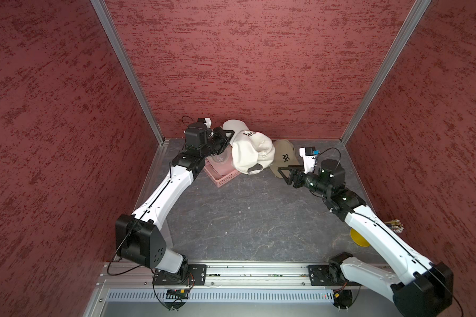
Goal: Turn the baseball cap inside out
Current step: Turn over the baseball cap.
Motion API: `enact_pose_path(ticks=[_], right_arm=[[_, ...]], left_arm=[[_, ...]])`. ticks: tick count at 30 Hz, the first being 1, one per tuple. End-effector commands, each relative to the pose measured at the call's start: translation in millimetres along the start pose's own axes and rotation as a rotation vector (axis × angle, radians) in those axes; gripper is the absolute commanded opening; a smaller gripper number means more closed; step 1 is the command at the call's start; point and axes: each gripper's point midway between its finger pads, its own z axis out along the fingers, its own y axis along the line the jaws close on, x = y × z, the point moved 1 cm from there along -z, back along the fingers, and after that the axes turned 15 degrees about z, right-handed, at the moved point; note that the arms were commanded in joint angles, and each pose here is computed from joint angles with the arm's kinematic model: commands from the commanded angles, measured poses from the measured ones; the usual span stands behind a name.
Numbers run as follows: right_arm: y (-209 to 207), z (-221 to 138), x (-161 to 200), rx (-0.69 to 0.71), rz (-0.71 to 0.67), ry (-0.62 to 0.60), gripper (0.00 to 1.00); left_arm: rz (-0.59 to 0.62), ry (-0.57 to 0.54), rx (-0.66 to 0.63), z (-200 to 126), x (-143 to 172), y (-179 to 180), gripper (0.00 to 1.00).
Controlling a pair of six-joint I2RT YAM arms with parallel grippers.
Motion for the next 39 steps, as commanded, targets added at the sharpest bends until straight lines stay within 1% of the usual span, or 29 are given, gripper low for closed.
enact_pose_path(ticks=[1, 5, 8, 13, 16, 19, 23, 26, 28, 30, 32, 34, 36, 39], right_arm=[[19, -14, -18, 0.046, -0.122, -0.05, 0.69], [57, -4, -17, -0.022, -0.266, -0.081, 0.7], [90, 14, -19, -0.036, -0.406, -0.139, 0.71], [127, 49, -26, -0.031, -0.511, -0.206, 0.73], [126, 63, -37, 0.026, -0.513, -0.27, 0.75], [123, 66, -45, 0.056, -0.513, -0.314, 0.75], [119, 75, -45, 0.081, -0.526, -0.28, 0.75], [112, 82, -45, 0.099, -0.521, -0.269, 0.75], [104, 85, -46, 0.095, -0.503, -0.256, 0.73], [95, 90, -46, 0.088, -0.484, -0.232, 0.68], [90, 93, -45, 0.072, -0.47, -0.203, 0.61], [85, 94, -42, 0.062, -0.464, -0.182, 0.49], [80, 95, -38, 0.05, -0.462, -0.162, 0.3], [71, 92, -37, 0.055, -0.453, -0.15, 0.14]], left_arm=[[0.057, -0.098, -0.123, -14, -18, 4, 0.0], [0.099, -0.096, -0.193, -8, -15, 1, 0.0], [0.14, -0.091, -0.241, 1, -8, -3, 0.0], [0.228, -0.111, -0.314, 10, 3, -16, 0.0], [0.25, -0.104, -0.321, 14, 9, -22, 0.0], [0.269, -0.099, -0.322, 14, 13, -27, 0.0], [0.272, -0.097, -0.311, 13, 17, -32, 0.0], [0.273, -0.062, -0.27, 16, 25, -41, 0.0], [0.272, -0.031, -0.241, 15, 33, -45, 0.0], [0.261, -0.01, -0.225, 14, 38, -46, 0.0], [0.257, -0.014, -0.219, 11, 39, -46, 0.0], [0.265, -0.035, -0.231, 6, 35, -44, 0.0], [0.268, -0.053, -0.238, 1, 30, -42, 0.0], [0.254, -0.07, -0.234, -5, 22, -40, 0.0]])
